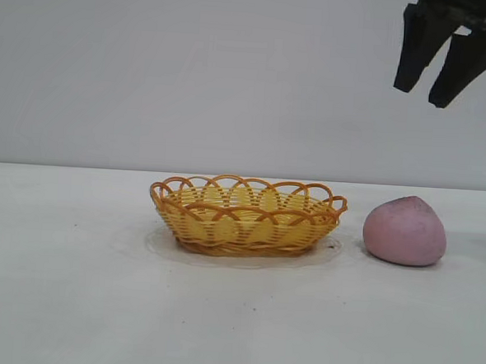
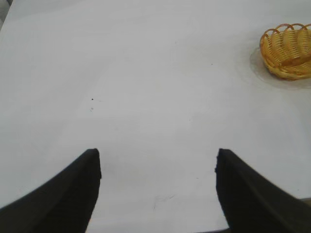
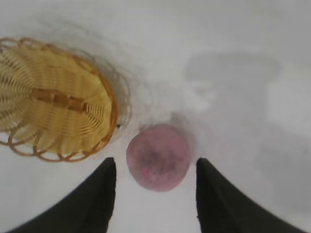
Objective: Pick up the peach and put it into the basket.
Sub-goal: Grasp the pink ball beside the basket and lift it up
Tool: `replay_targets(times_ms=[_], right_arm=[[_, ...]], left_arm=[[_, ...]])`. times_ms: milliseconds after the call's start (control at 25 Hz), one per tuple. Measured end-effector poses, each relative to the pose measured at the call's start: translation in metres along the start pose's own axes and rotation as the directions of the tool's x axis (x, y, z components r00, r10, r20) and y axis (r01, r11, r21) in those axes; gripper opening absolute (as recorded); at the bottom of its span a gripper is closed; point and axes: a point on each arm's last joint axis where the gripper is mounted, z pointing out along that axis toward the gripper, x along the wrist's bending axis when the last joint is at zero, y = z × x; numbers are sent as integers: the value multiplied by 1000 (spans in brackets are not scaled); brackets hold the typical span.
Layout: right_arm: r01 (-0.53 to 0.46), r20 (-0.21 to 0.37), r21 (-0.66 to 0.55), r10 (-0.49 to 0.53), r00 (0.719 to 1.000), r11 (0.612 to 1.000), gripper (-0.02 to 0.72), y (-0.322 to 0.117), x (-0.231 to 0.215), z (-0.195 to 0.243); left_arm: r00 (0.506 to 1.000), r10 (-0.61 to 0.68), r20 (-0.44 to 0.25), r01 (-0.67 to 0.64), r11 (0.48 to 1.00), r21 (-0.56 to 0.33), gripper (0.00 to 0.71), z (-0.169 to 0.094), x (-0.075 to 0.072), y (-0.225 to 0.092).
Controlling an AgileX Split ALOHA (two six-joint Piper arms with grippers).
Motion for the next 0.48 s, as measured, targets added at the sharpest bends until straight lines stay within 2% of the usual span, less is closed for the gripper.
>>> replay_targets(times_ms=[160, 400, 480], right_arm=[[-19, -22, 56, 21, 1000, 998, 355, -12, 0, 13], [21, -12, 56, -20, 1000, 998, 355, -14, 17, 35], [8, 11, 65, -9, 1000, 998, 355, -12, 20, 44]], left_arm=[[1000, -2, 0, 2, 1000, 0, 447, 0, 0, 0], [1000, -2, 0, 2, 1000, 0, 447, 0, 0, 0], [1000, -2, 0, 2, 1000, 0, 447, 0, 0, 0]])
